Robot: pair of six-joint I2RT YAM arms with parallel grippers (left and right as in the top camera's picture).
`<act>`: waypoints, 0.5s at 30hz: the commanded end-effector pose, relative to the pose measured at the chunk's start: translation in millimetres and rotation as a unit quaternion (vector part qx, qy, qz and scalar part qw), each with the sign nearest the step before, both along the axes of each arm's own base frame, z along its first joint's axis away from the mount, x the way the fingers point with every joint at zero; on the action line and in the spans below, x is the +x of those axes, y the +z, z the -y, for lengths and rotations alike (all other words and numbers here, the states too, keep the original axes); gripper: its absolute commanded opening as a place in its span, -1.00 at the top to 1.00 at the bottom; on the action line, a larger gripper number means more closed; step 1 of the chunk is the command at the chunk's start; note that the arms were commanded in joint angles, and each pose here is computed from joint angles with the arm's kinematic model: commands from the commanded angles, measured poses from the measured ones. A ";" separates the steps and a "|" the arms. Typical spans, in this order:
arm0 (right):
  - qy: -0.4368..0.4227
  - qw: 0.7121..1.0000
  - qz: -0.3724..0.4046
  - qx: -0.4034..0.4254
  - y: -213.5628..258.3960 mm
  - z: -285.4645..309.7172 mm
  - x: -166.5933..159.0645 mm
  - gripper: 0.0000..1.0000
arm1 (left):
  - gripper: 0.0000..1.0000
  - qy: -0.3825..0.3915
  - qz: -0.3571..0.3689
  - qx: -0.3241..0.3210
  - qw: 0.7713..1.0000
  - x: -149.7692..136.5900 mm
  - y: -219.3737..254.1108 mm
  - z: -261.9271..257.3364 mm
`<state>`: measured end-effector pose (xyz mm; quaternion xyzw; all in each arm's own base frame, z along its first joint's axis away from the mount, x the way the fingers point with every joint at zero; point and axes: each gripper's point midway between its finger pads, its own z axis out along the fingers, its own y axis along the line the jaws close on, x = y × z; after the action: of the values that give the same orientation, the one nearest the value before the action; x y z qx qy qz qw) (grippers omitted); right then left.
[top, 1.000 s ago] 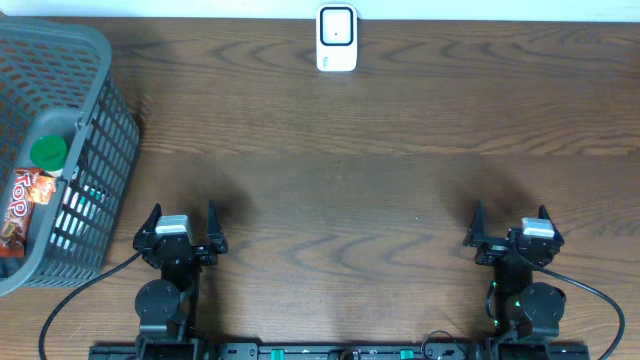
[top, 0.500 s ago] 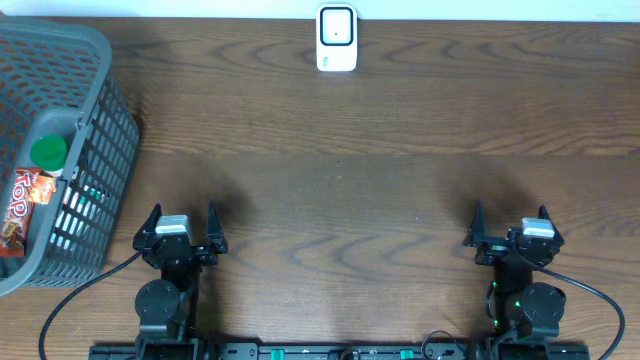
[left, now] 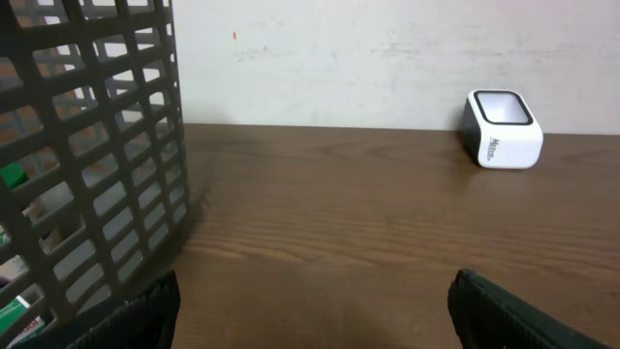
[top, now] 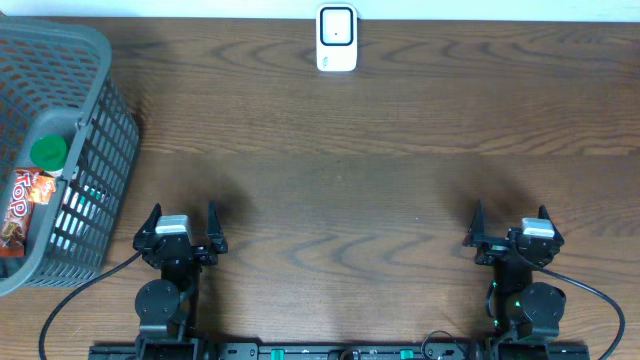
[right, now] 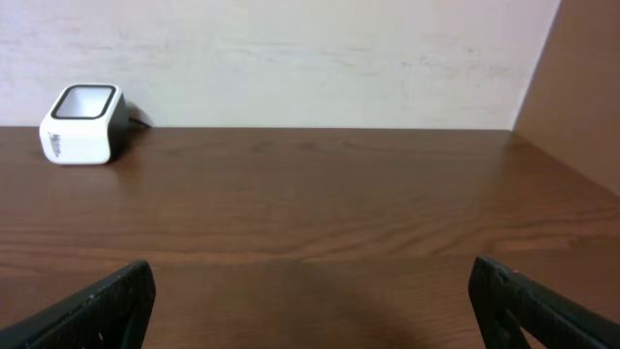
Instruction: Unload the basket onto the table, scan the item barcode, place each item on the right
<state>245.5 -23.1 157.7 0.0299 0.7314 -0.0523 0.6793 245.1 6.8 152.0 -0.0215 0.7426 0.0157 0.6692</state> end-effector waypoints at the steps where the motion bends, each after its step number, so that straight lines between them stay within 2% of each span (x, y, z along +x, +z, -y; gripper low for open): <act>1: 0.009 1.000 0.001 -0.004 0.3 -3.7 -0.1 -0.98 | -0.79 0.008 -0.027 0.007 1.000 -1.8 -15.4 -3.0; 15: 0.009 1.000 0.001 -0.004 0.2 -3.7 -0.2 -0.98 | -0.81 -0.006 -0.010 0.000 1.000 -0.3 -7.5 2.2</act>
<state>245.5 -23.1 157.6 0.0299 0.7315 -0.0523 0.6792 245.3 7.2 153.8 -0.0224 0.7400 0.0161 0.6721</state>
